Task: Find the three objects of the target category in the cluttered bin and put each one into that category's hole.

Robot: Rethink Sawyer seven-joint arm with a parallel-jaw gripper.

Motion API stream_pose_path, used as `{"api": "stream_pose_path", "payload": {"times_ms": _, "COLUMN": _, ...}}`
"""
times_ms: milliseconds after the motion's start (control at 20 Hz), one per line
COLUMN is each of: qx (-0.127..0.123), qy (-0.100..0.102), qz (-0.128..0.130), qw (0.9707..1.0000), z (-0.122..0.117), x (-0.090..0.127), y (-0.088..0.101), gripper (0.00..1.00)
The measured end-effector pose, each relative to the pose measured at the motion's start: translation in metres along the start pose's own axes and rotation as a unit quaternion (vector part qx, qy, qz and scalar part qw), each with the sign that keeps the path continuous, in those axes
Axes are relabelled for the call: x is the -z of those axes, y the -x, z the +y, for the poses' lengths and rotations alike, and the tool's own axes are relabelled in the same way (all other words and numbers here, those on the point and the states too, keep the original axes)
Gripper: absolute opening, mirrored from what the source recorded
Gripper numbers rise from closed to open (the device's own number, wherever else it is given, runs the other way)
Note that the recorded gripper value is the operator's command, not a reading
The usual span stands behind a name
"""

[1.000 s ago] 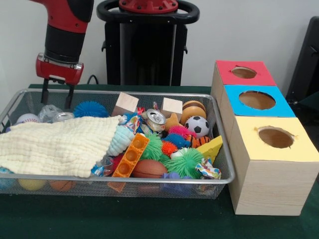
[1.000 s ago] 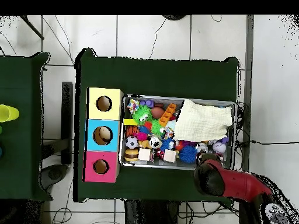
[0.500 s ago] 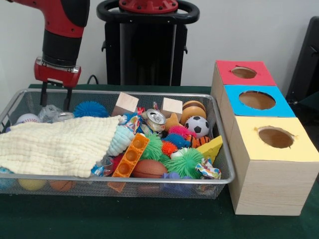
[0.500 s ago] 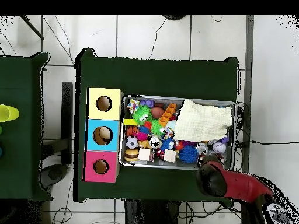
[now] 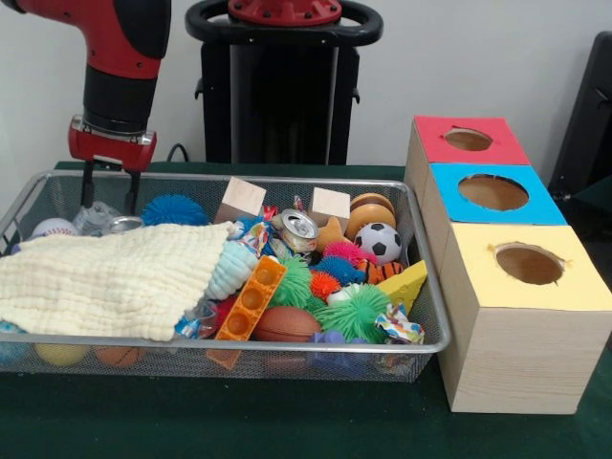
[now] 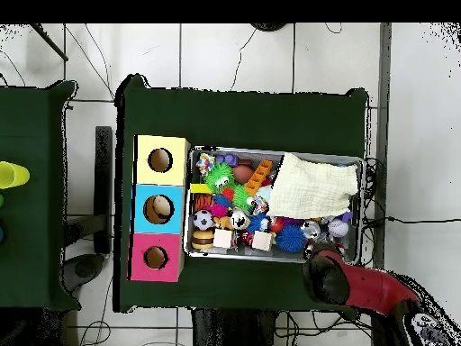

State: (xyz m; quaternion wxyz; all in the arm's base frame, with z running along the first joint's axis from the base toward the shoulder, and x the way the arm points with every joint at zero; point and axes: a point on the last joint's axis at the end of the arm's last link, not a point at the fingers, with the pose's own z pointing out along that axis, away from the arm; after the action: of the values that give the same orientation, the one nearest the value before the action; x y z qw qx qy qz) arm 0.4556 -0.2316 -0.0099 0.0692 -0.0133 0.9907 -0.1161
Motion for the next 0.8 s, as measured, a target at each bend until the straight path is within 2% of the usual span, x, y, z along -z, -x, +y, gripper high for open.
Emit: {"api": "stream_pose_path", "payload": {"times_ms": 800, "qx": 0.010, "qy": -0.005, "qz": -0.002, "qw": 0.9999, "z": 0.0011, "x": 0.0005, "y": 0.0038, "gripper": 1.00}}
